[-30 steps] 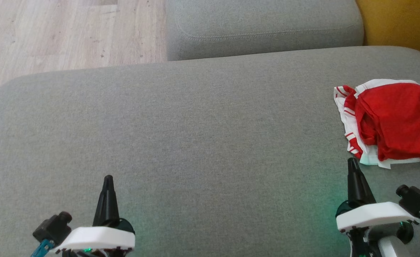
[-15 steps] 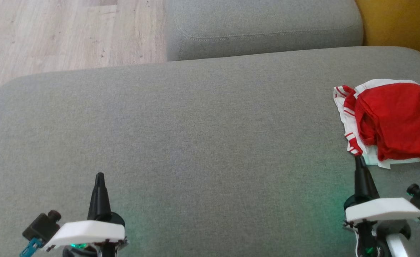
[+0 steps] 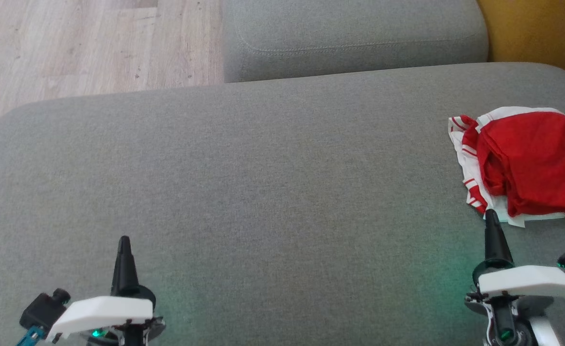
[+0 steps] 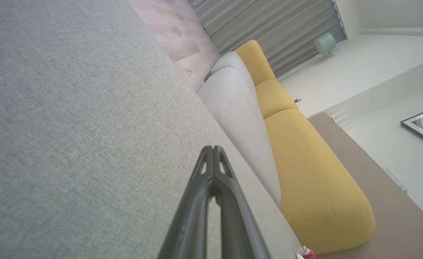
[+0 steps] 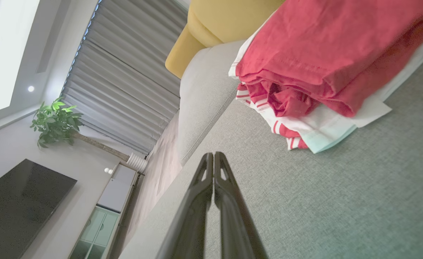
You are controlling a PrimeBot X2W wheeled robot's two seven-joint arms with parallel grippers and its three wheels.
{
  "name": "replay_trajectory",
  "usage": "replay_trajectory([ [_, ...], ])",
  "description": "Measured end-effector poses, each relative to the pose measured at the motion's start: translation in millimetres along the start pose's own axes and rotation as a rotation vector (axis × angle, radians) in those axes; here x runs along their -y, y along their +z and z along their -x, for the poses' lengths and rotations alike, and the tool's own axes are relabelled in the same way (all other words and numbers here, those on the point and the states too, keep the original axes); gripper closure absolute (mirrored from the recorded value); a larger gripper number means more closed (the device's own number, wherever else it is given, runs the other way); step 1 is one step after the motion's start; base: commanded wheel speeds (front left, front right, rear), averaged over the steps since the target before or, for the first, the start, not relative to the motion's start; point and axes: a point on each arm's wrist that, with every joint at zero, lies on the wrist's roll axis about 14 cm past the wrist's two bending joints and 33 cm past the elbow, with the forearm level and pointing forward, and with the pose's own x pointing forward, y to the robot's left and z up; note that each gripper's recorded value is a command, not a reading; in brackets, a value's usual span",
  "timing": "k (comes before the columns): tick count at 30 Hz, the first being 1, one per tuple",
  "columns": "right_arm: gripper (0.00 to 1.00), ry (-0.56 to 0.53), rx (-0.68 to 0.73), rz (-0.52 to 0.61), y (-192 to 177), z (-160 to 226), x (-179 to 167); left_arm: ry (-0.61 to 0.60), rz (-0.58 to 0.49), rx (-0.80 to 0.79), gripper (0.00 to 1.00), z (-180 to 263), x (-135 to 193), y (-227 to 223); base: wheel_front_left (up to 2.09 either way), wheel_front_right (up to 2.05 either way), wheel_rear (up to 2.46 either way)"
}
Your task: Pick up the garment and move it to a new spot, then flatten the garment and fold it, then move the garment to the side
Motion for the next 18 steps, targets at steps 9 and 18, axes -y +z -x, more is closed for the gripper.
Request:
replay_trajectory([
  [9,1.00,-0.010,0.011,-0.114,5,0,3,0.012,0.093,0.012,1.00,-1,-3,6,0.00,0.00,0.00],
  [18,1.00,-0.013,0.010,-0.212,7,0,4,0.014,0.176,0.022,1.00,-2,-4,12,0.00,0.00,0.00],
])
